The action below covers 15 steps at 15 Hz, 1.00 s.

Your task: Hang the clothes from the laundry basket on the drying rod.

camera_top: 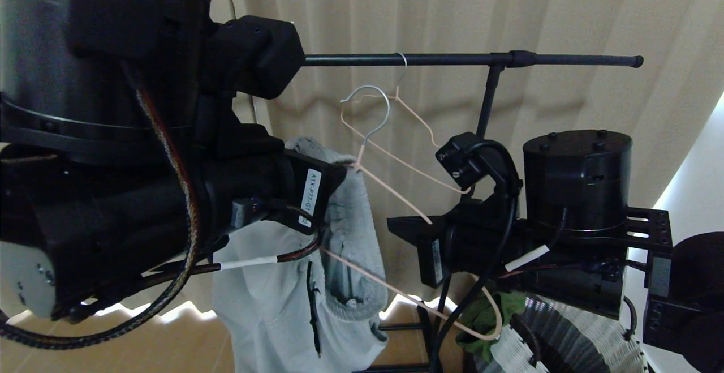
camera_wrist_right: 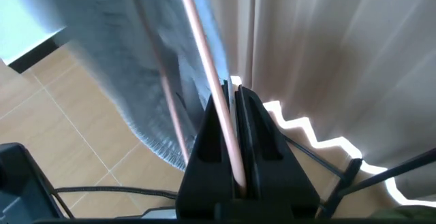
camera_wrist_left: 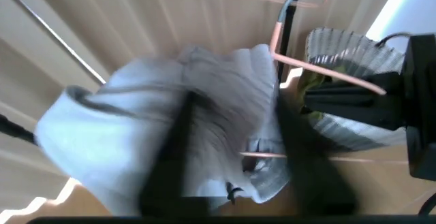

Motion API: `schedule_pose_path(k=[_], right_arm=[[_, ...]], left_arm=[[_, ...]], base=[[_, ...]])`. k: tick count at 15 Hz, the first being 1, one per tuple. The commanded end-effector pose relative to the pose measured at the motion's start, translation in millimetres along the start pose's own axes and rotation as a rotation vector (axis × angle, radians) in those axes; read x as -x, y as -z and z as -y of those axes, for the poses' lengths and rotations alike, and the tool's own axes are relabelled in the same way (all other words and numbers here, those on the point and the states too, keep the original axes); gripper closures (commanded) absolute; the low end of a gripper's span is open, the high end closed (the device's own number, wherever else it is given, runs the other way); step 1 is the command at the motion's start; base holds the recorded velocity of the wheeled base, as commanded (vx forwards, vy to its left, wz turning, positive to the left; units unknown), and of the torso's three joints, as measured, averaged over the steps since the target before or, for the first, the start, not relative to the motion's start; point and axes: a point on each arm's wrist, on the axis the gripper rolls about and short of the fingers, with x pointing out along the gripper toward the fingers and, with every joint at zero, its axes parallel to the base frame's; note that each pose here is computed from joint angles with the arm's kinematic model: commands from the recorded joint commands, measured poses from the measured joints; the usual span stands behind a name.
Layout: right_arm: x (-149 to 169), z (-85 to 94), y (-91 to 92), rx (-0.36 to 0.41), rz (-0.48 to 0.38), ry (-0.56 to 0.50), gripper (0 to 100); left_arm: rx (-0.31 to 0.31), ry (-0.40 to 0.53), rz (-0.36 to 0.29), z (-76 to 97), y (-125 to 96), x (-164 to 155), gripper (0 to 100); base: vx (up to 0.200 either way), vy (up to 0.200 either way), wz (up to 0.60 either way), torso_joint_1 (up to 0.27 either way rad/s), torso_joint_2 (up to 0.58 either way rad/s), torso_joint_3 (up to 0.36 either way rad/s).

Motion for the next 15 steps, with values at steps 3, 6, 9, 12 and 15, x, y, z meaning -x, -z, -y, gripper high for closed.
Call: schedule_pose_path(k=[3, 6, 9, 12, 15], right_arm=[[10, 1.8, -4.2, 0.028, 0.038, 0.001, 100], [15, 9.4, -0.4, 0.081, 0.079, 0.017, 100], [35, 19.3, 10.8, 0.153, 0.075, 0.018, 100], [59, 25.6, 13.7, 0.213, 0.087, -0.102, 100], [65, 32.8, 12.0, 0.24, 0.099, -0.162, 100]], left_arm=[[0.002, -0.001, 0.007, -7.4, 6, 14, 0], [0.01, 0.001, 0.023, -14.2, 10, 27, 0], [-0.012, -0.02, 0.079, -22.7, 18, 32, 0], [-0.123, 0.043, 0.178, -41.2, 33, 27, 0], [-0.391, 0.159, 0.274, -72.9, 46, 19, 0]], base=[[0.0, 0.0, 0.0, 0.0, 0.0, 0.0], [0.0, 0.0, 0.0, 0.0, 0.0, 0.0], [0.0, 0.0, 0.0, 0.0, 0.0, 0.0], [0.0, 0.0, 0.0, 0.0, 0.0, 0.0], [0.0, 0.0, 0.0, 0.0, 0.0, 0.0]])
